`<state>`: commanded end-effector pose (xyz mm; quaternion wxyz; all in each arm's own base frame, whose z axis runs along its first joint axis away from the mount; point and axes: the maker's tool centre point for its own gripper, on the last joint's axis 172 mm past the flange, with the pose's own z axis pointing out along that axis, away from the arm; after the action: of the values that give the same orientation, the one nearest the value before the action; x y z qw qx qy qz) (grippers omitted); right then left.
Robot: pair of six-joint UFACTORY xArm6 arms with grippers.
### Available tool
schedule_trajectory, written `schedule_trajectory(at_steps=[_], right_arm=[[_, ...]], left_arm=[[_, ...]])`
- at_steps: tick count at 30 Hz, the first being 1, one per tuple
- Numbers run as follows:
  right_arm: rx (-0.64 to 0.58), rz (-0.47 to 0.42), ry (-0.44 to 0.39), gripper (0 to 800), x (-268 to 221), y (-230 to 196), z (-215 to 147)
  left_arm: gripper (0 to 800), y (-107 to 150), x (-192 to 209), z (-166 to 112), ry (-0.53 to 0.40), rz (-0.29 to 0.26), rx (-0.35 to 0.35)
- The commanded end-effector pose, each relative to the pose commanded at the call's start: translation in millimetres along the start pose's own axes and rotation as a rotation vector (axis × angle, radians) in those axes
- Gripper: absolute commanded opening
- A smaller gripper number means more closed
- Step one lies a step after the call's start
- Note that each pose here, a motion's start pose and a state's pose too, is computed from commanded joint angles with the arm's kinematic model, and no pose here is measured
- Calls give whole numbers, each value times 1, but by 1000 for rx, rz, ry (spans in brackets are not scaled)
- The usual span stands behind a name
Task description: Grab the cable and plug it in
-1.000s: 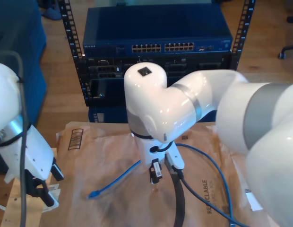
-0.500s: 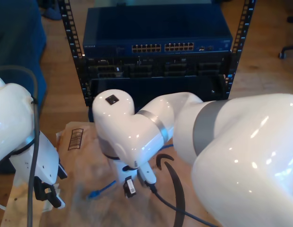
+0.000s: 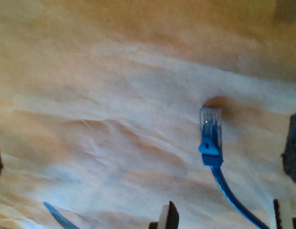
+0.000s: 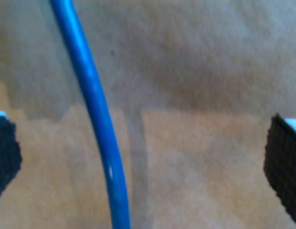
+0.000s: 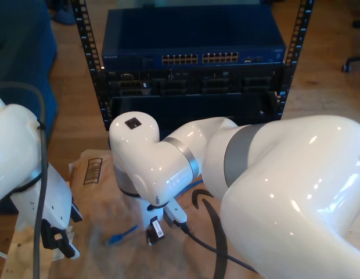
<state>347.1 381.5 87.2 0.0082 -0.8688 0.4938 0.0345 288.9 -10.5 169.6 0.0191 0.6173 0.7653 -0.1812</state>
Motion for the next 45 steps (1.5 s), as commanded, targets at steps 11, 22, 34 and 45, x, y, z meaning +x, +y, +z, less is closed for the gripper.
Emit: schedule_trajectory(at_steps=[11,22,34,45], right_arm=[[-7,90,-61,261,6,-10,0],[14,272,-207,1,38,-11,-79],[26,506,-665,3,142,79,-219],[174,546,-892,10,144,96,-283]], left_arm=[[800,-2,0,-2,0,3,-9],[800,9,-8,-28,-3,21,-69],[800,46,-148,-125,-197,209,-132],[800,2,-252,-181,-535,318,49]])
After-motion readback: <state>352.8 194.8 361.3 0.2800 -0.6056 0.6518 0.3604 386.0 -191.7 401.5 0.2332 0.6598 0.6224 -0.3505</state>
